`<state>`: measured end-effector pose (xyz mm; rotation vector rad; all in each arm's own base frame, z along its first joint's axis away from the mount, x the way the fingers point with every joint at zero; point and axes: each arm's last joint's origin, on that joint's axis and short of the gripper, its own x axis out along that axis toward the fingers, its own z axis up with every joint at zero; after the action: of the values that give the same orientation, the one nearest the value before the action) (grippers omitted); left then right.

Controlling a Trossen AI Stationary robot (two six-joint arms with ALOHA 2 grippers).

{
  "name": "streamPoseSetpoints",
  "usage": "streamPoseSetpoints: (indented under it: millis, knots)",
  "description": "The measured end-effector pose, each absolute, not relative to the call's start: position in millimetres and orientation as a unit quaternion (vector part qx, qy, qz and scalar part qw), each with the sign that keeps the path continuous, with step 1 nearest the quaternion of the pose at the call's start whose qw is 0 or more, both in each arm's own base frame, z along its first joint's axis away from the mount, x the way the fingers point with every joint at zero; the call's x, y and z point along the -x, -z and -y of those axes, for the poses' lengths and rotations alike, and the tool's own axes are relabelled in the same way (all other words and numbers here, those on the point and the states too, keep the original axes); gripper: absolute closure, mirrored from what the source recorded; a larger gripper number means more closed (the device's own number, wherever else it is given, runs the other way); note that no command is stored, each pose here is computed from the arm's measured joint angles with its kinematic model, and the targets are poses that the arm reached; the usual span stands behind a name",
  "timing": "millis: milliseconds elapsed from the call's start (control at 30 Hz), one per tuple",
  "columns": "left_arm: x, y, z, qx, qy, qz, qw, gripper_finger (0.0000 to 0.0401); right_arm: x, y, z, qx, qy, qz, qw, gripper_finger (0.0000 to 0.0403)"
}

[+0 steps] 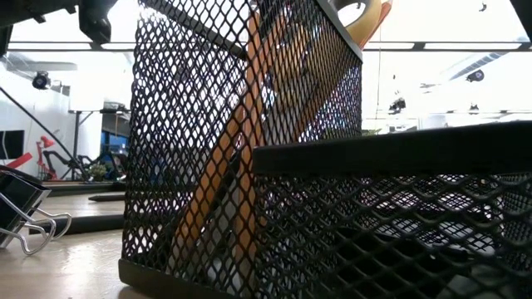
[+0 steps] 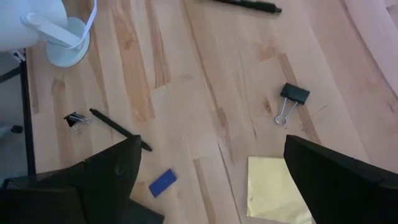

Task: Pick and place office supplies into organizer
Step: Put the sticky note into the desk organizer

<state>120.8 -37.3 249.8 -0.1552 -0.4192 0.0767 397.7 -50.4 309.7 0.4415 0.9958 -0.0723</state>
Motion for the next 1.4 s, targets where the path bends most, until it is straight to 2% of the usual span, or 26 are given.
streamPoseSetpoints:
  millis: [267,733,1400]
  knots:
    - [-120,-238,37,0.061,-0.039,0.193,0.979,0.021,-403,-313,51,-0.203,0.032,-0.443,0.872,0.0028]
    - [-135,-209,43,0.022,-0.037,0.11,0.993,0.021,-410,-318,52,-0.226,0.038,-0.406,0.885,0.0028]
    - [-164,-154,56,-0.062,-0.031,-0.07,0.995,0.021,-407,-319,52,-0.226,0.04,-0.413,0.882,0.0028]
